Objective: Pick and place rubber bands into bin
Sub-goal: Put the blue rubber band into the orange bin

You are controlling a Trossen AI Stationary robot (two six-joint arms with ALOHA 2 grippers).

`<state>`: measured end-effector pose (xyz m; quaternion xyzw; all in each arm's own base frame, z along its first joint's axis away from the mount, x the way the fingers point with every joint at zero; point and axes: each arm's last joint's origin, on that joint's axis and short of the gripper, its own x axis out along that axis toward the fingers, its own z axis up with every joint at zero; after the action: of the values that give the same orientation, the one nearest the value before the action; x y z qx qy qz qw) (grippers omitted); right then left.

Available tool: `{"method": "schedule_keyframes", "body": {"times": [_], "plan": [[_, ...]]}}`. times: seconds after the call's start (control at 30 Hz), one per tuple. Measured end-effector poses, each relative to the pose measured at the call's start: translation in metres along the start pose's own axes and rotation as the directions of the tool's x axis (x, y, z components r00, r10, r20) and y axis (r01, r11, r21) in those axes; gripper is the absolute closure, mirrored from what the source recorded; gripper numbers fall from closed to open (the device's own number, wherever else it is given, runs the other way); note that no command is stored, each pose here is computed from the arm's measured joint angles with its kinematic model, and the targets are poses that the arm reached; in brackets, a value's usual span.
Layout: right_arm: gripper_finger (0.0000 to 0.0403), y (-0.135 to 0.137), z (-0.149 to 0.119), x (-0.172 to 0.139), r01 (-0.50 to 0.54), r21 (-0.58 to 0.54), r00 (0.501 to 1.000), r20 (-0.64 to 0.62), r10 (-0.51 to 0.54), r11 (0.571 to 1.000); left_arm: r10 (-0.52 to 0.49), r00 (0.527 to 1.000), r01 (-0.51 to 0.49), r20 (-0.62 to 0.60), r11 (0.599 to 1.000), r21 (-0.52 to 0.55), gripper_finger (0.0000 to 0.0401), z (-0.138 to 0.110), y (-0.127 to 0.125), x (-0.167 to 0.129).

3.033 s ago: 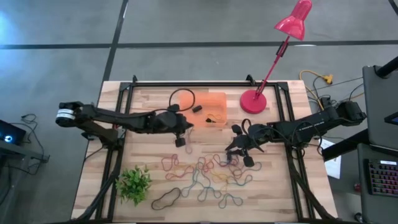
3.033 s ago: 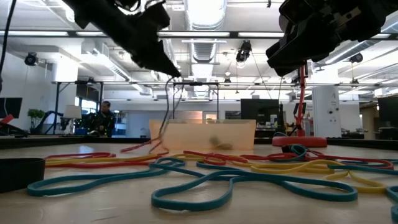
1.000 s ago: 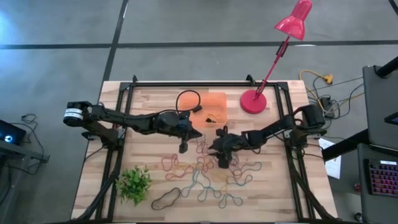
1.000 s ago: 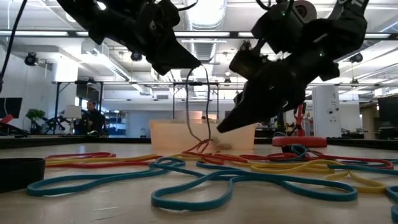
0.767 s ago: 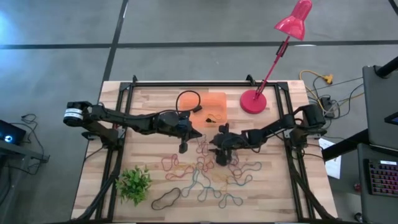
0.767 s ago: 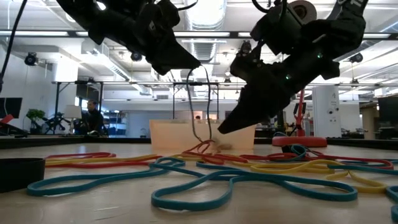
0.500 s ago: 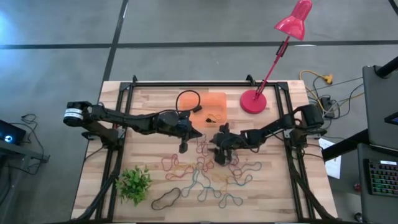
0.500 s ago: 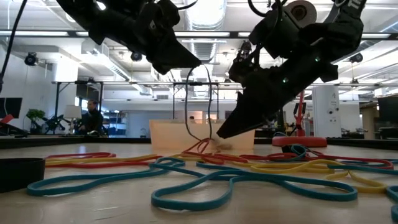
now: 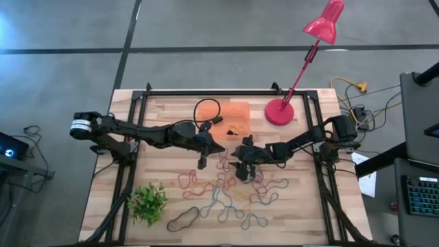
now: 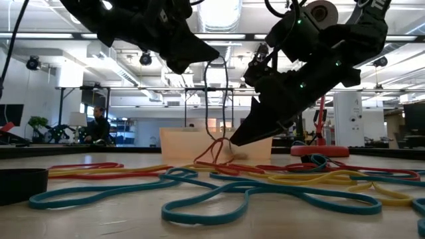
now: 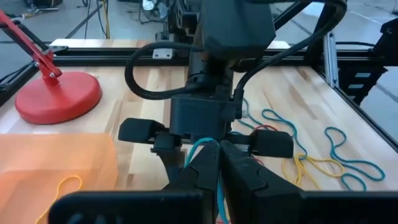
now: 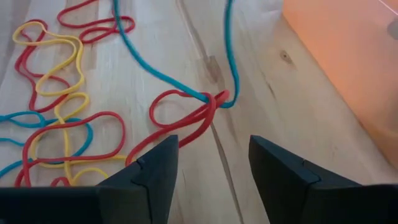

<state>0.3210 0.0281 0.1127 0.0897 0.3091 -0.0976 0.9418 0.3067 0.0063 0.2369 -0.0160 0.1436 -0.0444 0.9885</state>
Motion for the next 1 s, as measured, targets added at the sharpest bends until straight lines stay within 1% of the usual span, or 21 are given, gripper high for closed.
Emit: {"method": "schedule_keyframes", "body": {"times": [0.4, 0.73, 0.87, 1.0], "plan": [[0.0221, 0.0005, 0.0015, 0.0000, -0.005, 0.001, 1.000, 0.016, 0.005, 1.000, -0.006, 0.999, 0.005, 0.050, 1.000, 0.015, 0.0401, 0.0053, -0.0004, -0.0001], [0.0221, 0.0013, 0.0033, -0.0001, -0.022, 0.005, 0.999, 0.033, 0.022, 1.000, -0.007, 0.999, 0.006, 0.051, 1.000, 0.024, 0.0401, 0.0053, -0.0005, -0.0001], [0.0228, 0.0025, 0.0054, -0.0002, -0.053, 0.009, 0.997, 0.050, 0.053, 0.999, -0.007, 0.999, 0.005, 0.051, 1.000, 0.024, 0.0401, 0.0054, -0.0005, -0.0001], [0.0235, 0.0029, 0.0065, -0.0004, -0.061, 0.010, 0.996, 0.059, 0.060, 0.998, -0.007, 0.999, 0.005, 0.051, 1.000, 0.025, 0.0401, 0.0054, -0.0004, -0.0001]]}}
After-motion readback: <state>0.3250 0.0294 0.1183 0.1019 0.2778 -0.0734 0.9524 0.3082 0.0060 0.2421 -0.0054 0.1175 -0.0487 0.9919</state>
